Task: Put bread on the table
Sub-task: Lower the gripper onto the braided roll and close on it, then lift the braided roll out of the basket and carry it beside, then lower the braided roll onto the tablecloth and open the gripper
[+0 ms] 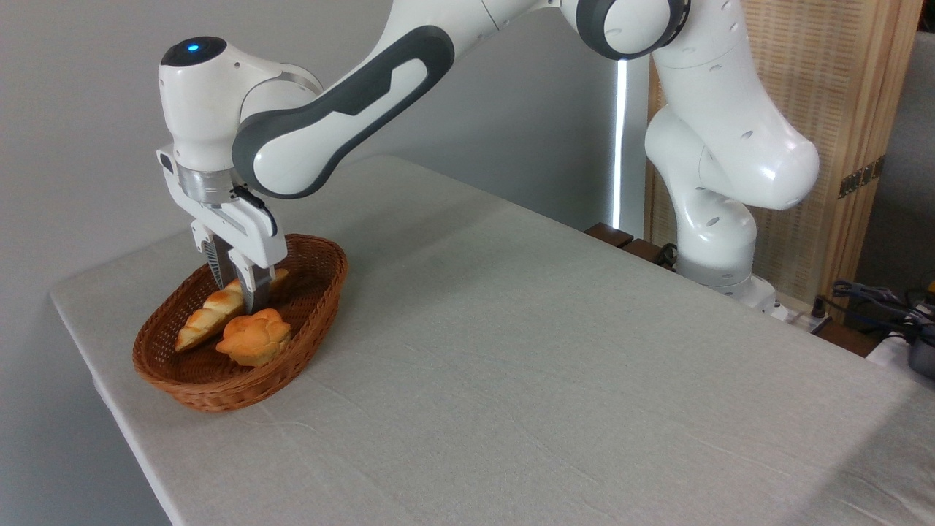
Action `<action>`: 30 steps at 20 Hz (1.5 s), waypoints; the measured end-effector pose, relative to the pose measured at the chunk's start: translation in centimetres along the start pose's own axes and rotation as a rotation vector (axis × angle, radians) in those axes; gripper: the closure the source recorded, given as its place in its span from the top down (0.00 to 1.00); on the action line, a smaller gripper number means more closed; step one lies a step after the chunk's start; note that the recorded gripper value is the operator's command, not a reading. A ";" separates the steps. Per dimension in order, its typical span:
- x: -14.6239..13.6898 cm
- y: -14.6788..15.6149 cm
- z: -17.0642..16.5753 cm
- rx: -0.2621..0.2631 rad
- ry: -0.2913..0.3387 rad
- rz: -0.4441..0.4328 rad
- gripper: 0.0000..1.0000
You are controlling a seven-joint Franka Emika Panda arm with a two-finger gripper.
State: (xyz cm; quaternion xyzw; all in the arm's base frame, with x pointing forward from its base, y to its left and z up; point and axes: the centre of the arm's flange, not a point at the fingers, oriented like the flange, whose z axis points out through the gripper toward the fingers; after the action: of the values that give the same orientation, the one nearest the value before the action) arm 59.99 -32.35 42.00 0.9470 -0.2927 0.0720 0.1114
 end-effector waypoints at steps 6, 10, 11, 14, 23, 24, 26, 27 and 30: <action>0.3 0.4 -1.2 0.006 0.020 0.004 0.39; 0.0 0.8 -4.3 0.029 0.025 0.010 0.39; -0.3 0.8 -5.4 0.039 0.017 0.009 0.39; -1.8 -0.5 -9.5 0.083 -0.018 -0.012 0.39; -10.3 -11.0 -13.8 0.145 -0.207 0.043 0.45; -11.4 -12.1 -13.4 0.142 -0.226 0.048 0.59; -13.6 -14.2 -12.3 0.126 -0.265 0.060 0.82; -14.5 -14.9 -11.6 0.116 -0.284 0.067 0.84; -16.1 -15.7 -9.7 0.088 -0.327 0.091 1.00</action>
State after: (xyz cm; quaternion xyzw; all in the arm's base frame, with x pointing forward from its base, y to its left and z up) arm 55.10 -8.64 45.51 0.9357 -0.3463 -0.0654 0.0171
